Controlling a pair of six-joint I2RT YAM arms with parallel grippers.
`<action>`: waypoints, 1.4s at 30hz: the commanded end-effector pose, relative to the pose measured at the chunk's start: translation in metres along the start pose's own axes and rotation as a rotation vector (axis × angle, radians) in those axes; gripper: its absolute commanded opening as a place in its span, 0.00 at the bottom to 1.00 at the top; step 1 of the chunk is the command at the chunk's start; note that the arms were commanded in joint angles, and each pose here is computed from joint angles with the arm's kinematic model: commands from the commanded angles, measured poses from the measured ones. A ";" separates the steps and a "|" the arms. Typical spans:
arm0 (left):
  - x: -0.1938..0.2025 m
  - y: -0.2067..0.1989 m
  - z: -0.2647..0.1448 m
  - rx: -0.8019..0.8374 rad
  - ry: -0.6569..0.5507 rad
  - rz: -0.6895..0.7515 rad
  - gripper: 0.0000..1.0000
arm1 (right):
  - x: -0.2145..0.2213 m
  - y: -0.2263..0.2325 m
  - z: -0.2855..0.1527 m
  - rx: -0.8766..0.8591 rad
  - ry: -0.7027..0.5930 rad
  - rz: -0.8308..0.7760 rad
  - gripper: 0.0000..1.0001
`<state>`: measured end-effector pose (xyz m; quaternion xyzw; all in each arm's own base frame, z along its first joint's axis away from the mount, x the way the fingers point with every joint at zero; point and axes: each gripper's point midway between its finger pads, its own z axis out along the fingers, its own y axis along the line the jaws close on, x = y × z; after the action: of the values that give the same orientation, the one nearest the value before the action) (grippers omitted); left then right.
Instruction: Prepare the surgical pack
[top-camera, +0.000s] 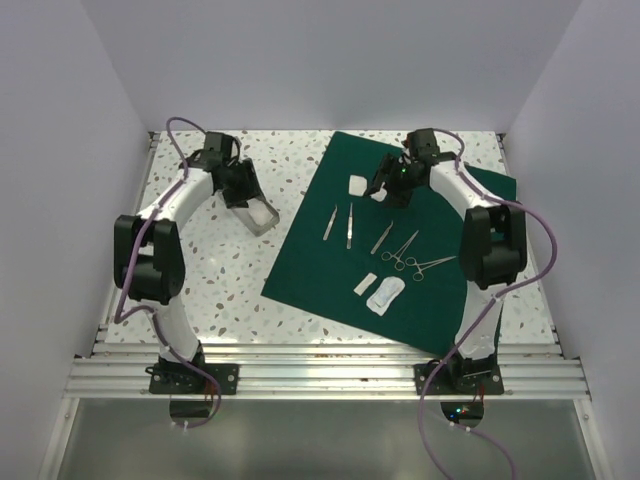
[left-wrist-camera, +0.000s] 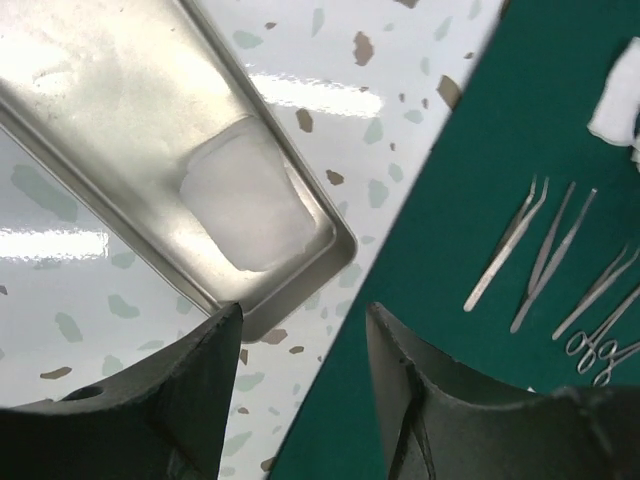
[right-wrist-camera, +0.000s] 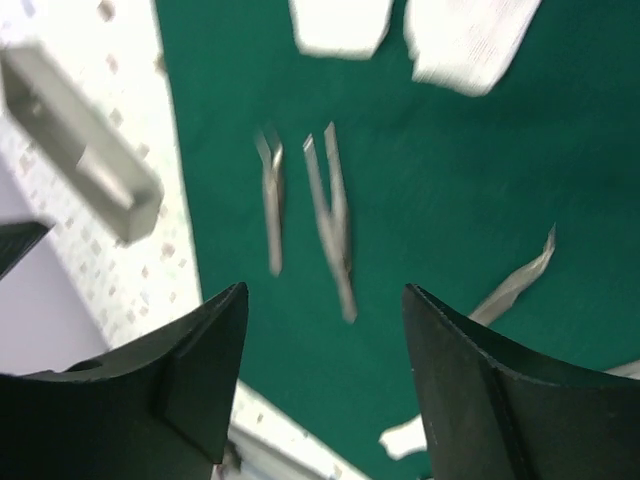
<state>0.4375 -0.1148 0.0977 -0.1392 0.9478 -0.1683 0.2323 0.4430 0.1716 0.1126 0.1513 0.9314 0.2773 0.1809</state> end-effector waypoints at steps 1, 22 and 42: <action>-0.016 -0.024 -0.028 0.112 -0.096 0.162 0.56 | -0.050 -0.014 0.025 0.049 -0.144 -0.008 0.64; 0.005 -0.038 -0.026 0.244 -0.052 0.180 0.52 | -0.088 -0.061 0.079 0.053 -0.165 0.069 0.50; 0.012 -0.034 -0.019 0.237 -0.022 0.169 0.52 | -0.107 -0.040 0.092 0.004 -0.192 0.050 0.00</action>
<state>0.4165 -0.1386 0.1153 -0.0443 0.9345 -0.2442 0.2553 0.5568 0.1370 0.0269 0.2083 0.9129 0.2559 0.2401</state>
